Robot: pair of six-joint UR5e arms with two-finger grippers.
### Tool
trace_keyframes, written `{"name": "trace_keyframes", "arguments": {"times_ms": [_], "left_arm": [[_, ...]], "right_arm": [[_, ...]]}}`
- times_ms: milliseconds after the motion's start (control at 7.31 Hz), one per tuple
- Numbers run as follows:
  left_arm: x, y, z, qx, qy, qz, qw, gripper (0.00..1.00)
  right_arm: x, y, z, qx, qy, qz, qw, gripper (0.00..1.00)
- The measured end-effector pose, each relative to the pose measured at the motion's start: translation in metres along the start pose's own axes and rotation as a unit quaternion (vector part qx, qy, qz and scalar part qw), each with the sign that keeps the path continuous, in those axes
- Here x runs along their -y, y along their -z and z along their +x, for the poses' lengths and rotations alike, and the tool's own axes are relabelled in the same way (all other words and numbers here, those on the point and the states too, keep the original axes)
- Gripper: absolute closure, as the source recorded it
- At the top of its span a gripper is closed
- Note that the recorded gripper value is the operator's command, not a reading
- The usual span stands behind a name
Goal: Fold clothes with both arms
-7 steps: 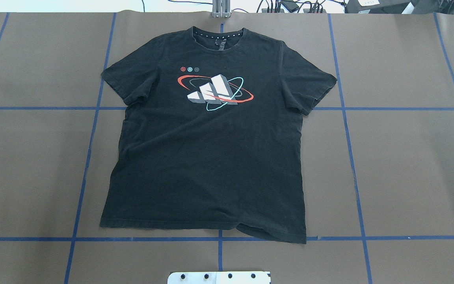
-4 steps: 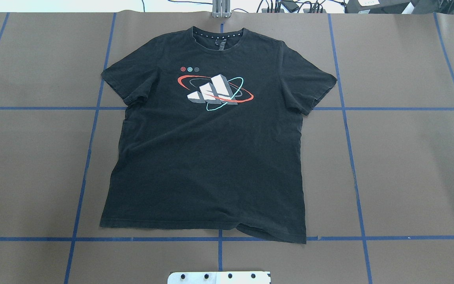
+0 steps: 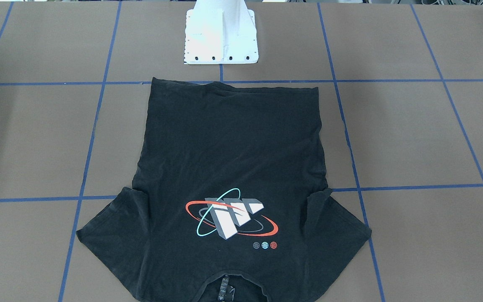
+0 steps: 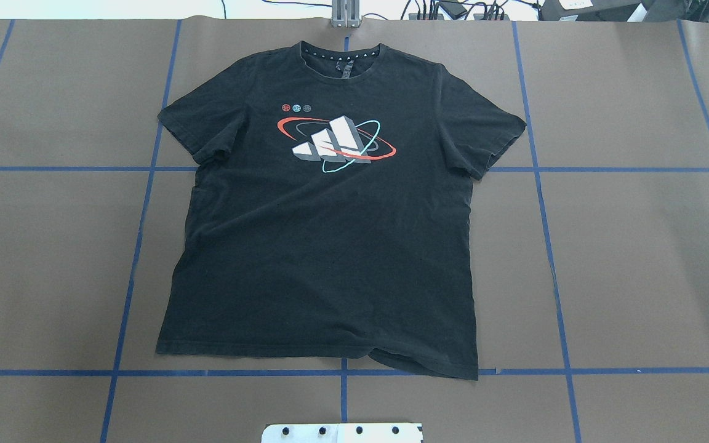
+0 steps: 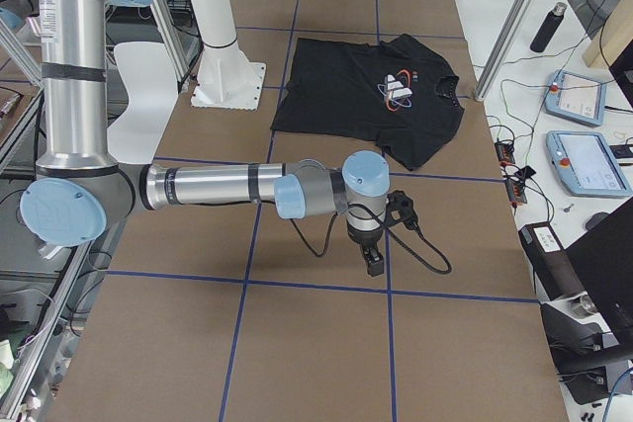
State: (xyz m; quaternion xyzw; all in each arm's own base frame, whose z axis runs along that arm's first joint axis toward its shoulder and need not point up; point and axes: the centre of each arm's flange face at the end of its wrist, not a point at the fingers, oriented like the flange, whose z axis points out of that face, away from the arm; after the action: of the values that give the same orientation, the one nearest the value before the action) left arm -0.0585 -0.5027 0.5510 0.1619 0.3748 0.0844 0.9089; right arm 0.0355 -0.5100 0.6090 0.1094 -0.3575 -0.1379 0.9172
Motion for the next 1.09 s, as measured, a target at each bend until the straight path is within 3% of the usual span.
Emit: {"name": "trace_keyframes", "arguments": {"times_ms": [137,410,820,1094], "left_arm": [[0.023,-0.005,-0.006,0.0,-0.014,0.014,0.9998,0.0],[0.06,-0.022,-0.021,-0.002,-0.037,0.035,0.9987,0.0],[0.07,-0.023,-0.019,-0.003,-0.061,0.057,0.9966,0.0],[0.071,-0.026,-0.013,-0.005,-0.074,0.063,0.9953,0.0]], "right_arm": [[0.03,-0.008,-0.002,0.027,-0.009,0.001,0.9996,0.0],[0.074,-0.019,-0.029,0.053,0.004,-0.002,0.9986,0.0],[0.155,-0.037,-0.132,0.073,-0.012,-0.013,0.9972,0.0],[0.191,-0.052,-0.202,0.083,-0.029,-0.022,0.9958,0.0]]}}
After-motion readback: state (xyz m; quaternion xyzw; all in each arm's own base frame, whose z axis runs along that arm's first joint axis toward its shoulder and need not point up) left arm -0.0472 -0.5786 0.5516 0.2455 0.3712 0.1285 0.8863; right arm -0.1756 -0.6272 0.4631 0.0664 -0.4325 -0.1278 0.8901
